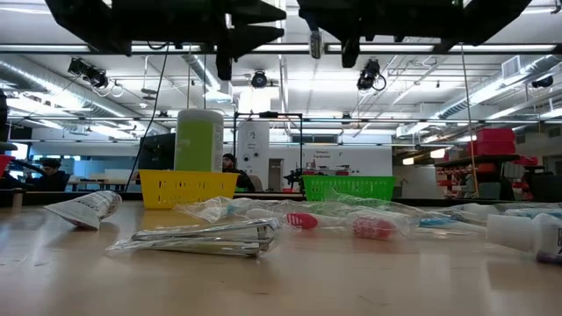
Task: Pick & Place Travel size toiletries
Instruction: Put the blue razor into the red bin, then put the silver nail cutter into the yellow bin
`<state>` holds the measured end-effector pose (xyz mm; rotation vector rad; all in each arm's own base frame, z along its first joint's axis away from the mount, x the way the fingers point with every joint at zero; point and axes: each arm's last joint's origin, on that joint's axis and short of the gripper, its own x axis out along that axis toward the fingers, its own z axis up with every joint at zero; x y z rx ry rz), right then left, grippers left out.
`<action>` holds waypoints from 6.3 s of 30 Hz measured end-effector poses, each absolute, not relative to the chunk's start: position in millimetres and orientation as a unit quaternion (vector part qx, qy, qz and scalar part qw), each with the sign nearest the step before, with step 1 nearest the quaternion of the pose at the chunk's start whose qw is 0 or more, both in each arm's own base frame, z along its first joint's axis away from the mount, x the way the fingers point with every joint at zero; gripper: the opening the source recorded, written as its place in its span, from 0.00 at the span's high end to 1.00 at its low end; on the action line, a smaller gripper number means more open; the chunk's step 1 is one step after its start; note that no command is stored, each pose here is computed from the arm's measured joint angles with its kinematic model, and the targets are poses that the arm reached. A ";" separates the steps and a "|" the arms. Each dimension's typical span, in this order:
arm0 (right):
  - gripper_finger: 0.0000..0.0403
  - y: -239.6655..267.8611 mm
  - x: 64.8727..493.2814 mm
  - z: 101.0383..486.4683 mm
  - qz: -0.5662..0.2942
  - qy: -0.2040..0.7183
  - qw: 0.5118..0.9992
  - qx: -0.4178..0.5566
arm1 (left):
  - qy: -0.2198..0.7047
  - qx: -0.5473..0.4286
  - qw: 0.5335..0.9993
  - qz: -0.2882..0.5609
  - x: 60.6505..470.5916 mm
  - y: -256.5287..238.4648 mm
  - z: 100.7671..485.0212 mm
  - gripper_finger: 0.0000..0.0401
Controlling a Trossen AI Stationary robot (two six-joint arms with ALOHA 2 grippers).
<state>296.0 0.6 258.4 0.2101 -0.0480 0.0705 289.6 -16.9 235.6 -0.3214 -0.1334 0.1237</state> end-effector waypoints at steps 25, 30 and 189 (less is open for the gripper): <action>0.87 -26.5 318.8 246.6 0.047 0.015 0.993 0.107 | -0.035 -0.117 0.985 0.122 328.8 -5.2 225.5 0.80; 0.86 -26.9 318.8 244.2 0.031 0.027 0.993 0.108 | -0.017 -0.116 0.985 0.123 328.9 -6.1 222.2 0.90; 0.43 18.3 309.6 206.0 -0.049 0.219 0.962 0.154 | 0.393 -0.012 0.916 -0.077 313.2 -179.6 119.6 0.86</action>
